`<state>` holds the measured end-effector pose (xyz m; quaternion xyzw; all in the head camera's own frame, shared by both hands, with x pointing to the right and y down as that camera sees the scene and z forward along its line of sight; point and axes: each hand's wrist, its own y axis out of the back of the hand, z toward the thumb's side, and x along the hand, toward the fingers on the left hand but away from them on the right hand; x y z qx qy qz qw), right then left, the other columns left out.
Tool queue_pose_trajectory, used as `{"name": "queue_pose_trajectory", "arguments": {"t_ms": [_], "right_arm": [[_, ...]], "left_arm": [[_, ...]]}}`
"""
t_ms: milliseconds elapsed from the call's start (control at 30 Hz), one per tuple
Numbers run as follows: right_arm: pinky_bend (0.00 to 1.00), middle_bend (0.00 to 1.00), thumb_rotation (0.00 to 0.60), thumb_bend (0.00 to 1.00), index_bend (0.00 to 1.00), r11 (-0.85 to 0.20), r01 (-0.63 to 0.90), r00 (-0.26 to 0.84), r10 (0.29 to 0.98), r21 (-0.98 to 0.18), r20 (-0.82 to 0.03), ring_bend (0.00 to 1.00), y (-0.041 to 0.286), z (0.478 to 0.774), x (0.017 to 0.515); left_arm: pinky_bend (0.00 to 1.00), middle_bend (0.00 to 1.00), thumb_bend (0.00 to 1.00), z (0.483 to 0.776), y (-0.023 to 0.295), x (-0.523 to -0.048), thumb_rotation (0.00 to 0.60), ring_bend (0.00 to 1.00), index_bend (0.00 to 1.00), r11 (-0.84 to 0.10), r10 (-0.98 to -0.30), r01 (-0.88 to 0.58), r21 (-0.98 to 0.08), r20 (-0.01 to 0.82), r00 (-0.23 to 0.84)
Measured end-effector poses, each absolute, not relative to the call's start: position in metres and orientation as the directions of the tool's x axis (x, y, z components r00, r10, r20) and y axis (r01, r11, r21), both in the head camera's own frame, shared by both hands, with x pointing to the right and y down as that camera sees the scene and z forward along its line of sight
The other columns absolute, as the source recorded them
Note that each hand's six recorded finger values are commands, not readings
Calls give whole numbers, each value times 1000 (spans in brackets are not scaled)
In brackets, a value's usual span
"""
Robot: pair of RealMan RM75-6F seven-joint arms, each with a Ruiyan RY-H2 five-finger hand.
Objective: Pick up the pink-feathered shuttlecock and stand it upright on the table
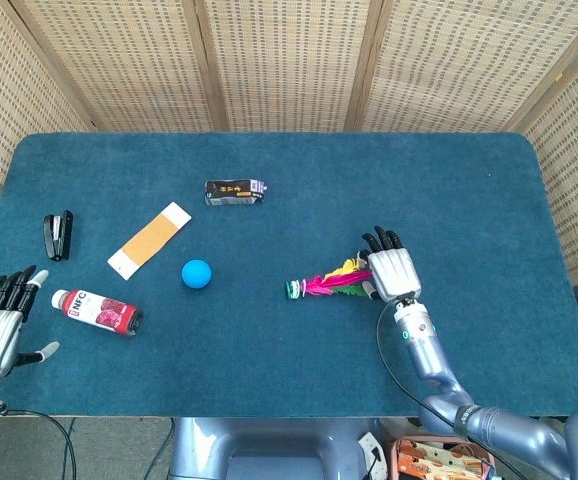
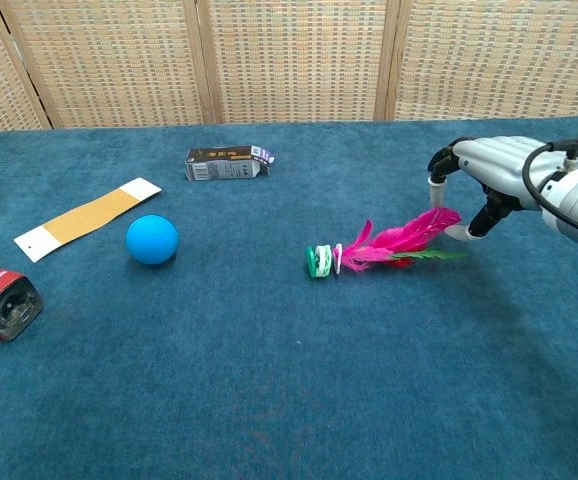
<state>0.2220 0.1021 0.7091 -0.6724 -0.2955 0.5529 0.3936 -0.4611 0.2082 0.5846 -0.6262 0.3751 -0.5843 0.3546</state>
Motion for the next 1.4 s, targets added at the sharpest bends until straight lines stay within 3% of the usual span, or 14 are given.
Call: {"name": "queue_pose_trajectory", "arguments": {"t_ms": [600, 900, 1233, 1400], "right_arm": [[101, 153, 600, 359, 453, -527, -43, 194, 829, -849, -525, 0, 99, 717, 227], [115, 225, 600, 360, 531, -526, -44, 200, 828, -849, -523, 0, 103, 717, 224], [116, 233, 600, 363, 542, -533, -48, 200, 823, -845, -531, 0, 105, 720, 217], [116, 233, 600, 413, 542, -528, -68, 196, 825, -846, -531, 0, 102, 718, 215]], "left_arm": [[0, 0, 95, 586, 208, -462, 600, 0, 0, -469, -883, -55, -881, 468, 31], [0, 0, 95, 587, 208, -462, 600, 0, 0, -474, -881, -57, -879, 473, 30], [0, 0, 95, 585, 207, -463, 600, 0, 0, -471, -882, -63, -880, 470, 30], [0, 0, 95, 586, 207, -463, 600, 0, 0, -472, -882, -63, -880, 471, 30]]}}
